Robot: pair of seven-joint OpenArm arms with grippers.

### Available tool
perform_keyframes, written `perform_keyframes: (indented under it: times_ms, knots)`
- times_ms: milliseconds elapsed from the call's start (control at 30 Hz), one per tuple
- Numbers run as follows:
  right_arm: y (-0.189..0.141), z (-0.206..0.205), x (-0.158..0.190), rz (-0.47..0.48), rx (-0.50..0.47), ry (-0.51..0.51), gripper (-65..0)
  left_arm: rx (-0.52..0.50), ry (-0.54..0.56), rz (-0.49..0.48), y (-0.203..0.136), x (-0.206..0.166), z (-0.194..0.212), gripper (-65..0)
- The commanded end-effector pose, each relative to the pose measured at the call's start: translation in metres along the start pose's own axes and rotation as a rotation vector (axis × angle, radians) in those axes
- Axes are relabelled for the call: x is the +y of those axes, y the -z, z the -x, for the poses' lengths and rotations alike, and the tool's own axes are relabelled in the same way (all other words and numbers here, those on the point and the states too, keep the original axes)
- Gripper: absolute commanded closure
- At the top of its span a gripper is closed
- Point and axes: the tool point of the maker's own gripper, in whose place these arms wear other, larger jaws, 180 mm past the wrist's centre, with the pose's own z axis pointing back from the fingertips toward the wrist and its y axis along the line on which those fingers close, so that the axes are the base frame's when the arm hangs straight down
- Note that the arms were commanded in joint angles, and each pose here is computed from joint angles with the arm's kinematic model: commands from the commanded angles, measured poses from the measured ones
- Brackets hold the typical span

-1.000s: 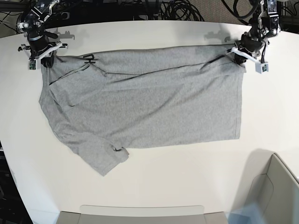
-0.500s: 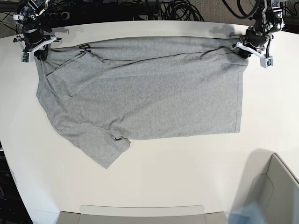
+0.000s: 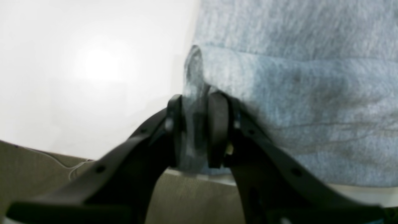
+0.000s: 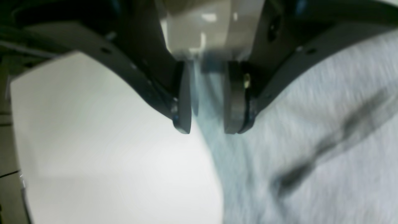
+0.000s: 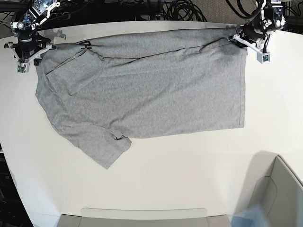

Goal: Fold the T-shirt properly
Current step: 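Drag the shirt back toward the robot with both grippers, then release, then move both grippers to the hem corners of the shirt and grasp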

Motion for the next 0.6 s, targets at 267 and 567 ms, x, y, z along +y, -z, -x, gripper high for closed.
perform_keyframes:
  times_ms: [267, 567]
  knots:
    - [-0.014, -0.067, -0.013, 0.056, -0.184, -0.036, -19.2, -0.071, -0.067, -0.045, -0.030, 0.021, -0.050, -15.2]
    - [-0.005, -0.125, 0.019, -0.004, -0.290, -0.101, -19.3, -0.120, -0.098, -0.021, -0.037, 0.014, -0.090, -15.2]
